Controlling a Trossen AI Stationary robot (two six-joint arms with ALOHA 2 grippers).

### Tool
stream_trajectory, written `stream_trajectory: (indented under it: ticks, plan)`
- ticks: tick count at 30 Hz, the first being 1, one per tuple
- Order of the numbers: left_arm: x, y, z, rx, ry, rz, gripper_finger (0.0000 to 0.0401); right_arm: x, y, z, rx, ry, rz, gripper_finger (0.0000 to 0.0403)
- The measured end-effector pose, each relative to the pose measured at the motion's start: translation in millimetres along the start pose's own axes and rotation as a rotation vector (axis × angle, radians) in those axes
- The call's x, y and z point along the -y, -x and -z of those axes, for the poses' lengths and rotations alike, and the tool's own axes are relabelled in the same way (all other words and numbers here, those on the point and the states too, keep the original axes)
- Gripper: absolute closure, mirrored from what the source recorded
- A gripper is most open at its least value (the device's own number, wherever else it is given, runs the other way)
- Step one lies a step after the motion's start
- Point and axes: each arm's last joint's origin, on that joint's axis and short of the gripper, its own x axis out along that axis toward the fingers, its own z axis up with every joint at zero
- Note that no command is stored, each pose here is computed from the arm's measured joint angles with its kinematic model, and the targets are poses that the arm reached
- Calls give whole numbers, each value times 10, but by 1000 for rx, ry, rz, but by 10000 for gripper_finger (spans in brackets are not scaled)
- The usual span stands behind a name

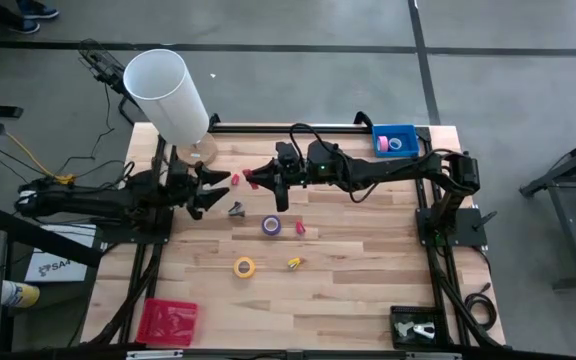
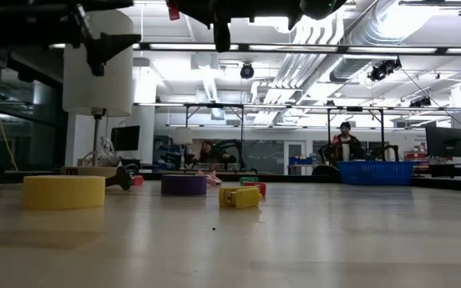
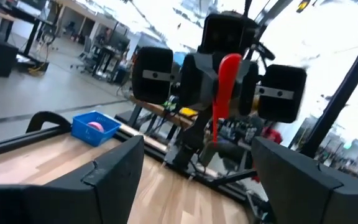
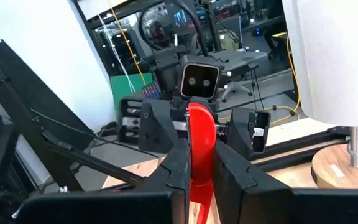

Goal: Pick and place Stapler, Stapler remover, tape
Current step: Put the bottom right red stapler into the red bin

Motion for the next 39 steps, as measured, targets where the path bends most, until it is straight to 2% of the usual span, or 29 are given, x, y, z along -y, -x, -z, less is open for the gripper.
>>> stream_trajectory:
  ticks: [10, 21, 32, 39]
  plan:
    - [141, -521, -127, -81, -49, -20, 107, 8, 1, 0, -2, 20, 3, 372]
    - [181, -716, -148, -102, -36, -25, 109, 19, 3, -4, -1, 38, 5, 372]
    - [179, -714, -135, -122, -28, -16, 196, 50, 11, -14, -10, 17, -22, 372]
    - [177, -714, -129, -128, -31, -18, 216, 50, 12, -16, -13, 12, -35, 372]
